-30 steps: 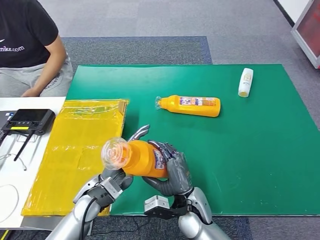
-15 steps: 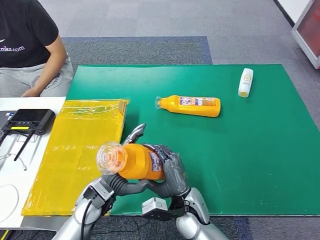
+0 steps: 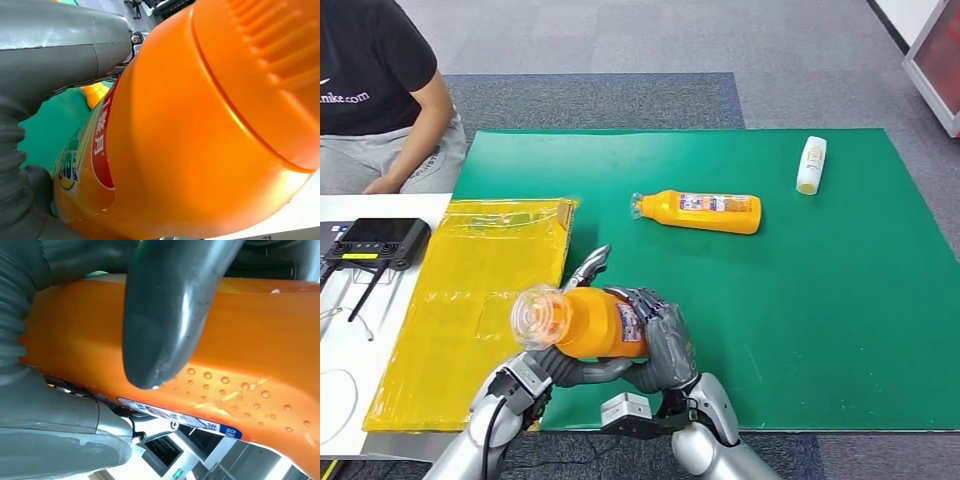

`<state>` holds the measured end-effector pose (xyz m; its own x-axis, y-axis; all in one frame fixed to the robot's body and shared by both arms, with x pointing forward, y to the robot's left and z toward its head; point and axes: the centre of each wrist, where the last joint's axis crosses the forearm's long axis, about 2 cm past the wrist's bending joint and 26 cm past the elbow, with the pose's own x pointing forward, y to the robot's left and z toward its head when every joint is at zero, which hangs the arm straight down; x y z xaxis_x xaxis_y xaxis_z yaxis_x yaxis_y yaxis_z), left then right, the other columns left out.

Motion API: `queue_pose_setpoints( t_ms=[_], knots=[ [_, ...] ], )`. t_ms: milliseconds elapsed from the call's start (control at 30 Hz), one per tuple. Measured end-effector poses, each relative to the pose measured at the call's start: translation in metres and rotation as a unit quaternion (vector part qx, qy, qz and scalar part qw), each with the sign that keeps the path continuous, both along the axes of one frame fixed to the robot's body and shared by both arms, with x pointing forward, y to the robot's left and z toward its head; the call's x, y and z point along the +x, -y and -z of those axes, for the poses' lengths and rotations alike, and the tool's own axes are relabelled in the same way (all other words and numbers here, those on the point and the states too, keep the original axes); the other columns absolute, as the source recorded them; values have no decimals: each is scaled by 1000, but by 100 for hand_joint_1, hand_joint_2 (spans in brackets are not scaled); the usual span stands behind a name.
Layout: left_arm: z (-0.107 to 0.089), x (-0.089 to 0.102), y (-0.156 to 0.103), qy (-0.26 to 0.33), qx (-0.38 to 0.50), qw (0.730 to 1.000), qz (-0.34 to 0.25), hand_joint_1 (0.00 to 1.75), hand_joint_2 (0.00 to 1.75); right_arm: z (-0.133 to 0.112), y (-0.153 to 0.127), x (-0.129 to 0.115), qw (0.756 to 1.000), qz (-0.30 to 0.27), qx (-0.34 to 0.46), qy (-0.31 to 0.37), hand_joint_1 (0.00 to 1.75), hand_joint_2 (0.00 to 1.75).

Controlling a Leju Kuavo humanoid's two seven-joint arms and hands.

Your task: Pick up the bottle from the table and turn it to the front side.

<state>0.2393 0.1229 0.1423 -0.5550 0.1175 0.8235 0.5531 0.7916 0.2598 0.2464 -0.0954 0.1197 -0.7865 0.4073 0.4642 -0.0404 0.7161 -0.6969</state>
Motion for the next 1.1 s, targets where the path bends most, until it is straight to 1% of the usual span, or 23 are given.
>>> queue_pose_setpoints(
  t_ms=[33, 67, 100, 133, 433, 600, 800, 900, 1000, 1033, 1100],
  knots=[
    [0, 0, 0, 0, 1, 1000, -1, 87, 175, 0, 0, 0, 1000, 1, -1, 0, 175, 175],
    [-1, 1, 0, 1, 2, 1000, -2, 124, 175, 0, 0, 0, 1000, 2, -2, 1, 175, 175],
    [-1, 1, 0, 1, 3, 1000, -3, 156, 175, 0, 0, 1, 1000, 2, -3, 2, 175, 175],
    [-1, 1, 0, 0, 3, 1000, -3, 175, 175, 0, 0, 1, 1000, 3, -4, 2, 175, 175],
    [-4, 5, -1, 5, -7, 1000, 11, 175, 175, -2, -1, 3, 1000, 1, -5, 6, 175, 175],
    [-6, 9, -1, 10, -17, 1000, 16, 175, 175, -3, -2, 4, 1000, -2, -6, 11, 169, 175],
    [-6, 9, -2, 16, -25, 999, 17, 175, 175, -5, -3, 5, 1000, -5, -6, 15, 169, 175],
    [-6, 9, -2, 19, -27, 999, 15, 175, 175, -5, -3, 5, 1000, -7, -7, 18, 162, 175],
    [-6, 9, -2, 23, -29, 999, 11, 175, 175, -6, -4, 6, 1000, -10, -7, 19, 145, 175],
    [-6, 9, -3, 24, -31, 999, 10, 175, 175, -6, -4, 6, 1000, -10, -7, 20, 127, 175],
    [-6, 9, -3, 27, -33, 999, 6, 175, 175, -7, -4, 7, 1000, -12, -8, 20, 86, 175]
  ],
)
